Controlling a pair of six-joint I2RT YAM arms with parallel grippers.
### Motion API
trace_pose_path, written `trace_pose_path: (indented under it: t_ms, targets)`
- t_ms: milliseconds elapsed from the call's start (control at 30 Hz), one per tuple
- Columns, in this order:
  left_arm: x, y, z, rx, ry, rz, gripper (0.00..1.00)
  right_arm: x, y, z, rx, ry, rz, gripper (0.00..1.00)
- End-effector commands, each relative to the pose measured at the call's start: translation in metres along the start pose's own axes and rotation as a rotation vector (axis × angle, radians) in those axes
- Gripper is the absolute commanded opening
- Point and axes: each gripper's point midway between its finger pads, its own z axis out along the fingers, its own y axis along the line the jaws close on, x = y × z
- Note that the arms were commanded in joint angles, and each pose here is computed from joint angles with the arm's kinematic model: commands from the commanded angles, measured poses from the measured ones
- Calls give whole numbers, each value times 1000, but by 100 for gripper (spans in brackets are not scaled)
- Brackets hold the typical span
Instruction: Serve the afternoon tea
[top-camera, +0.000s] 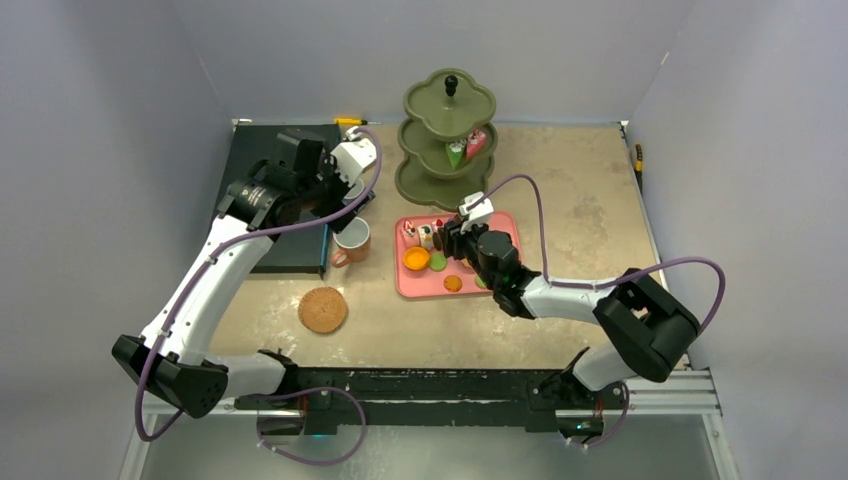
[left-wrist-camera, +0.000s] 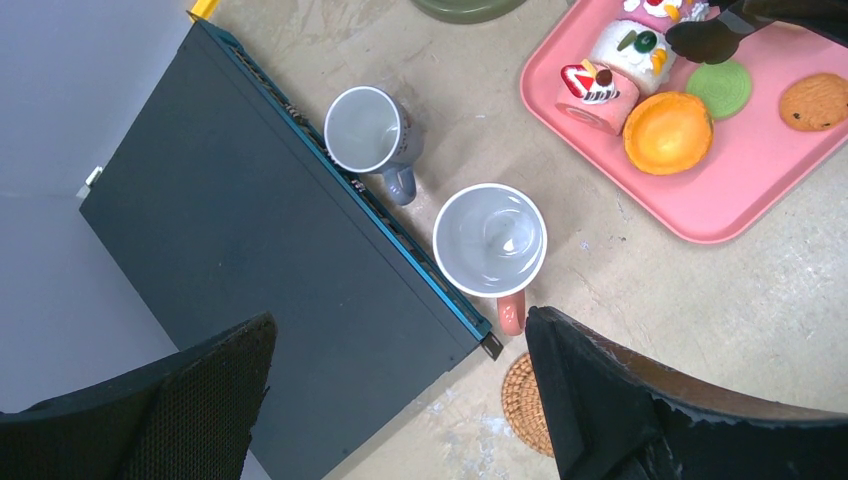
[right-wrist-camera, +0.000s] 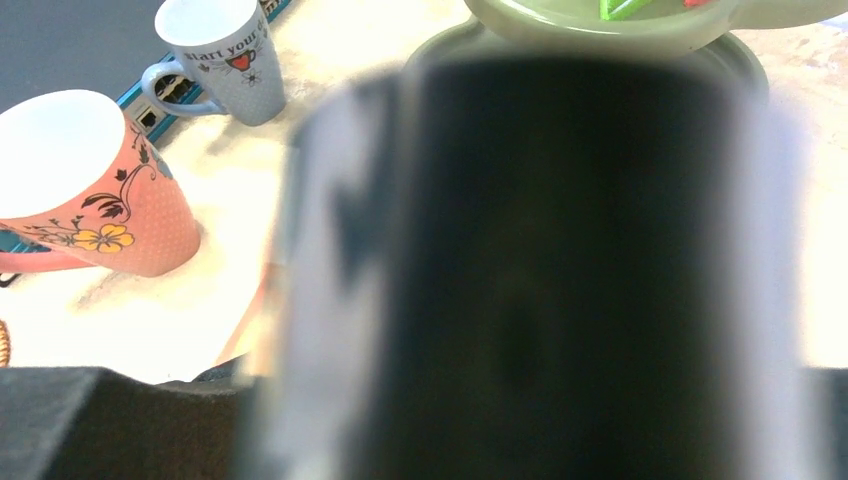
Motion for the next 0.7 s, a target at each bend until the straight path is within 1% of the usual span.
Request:
trace_pose_path:
  t_ms: [0,267,567,667]
  targets:
    - [-7,6,-12,-25,-39,2,95,-35,-1,6,28,-105,7,50]
    - [-8,6,-12,-25,-41,4,95,-31,-13,8,56,-98,-16,50]
    - [-8,7,-12,-26,-39,7,95,-29,-9,22,39,-98,-21,51]
    - [-10,7,-10,-20,-41,4,95,-37,-6,27,30,-127,-29,53]
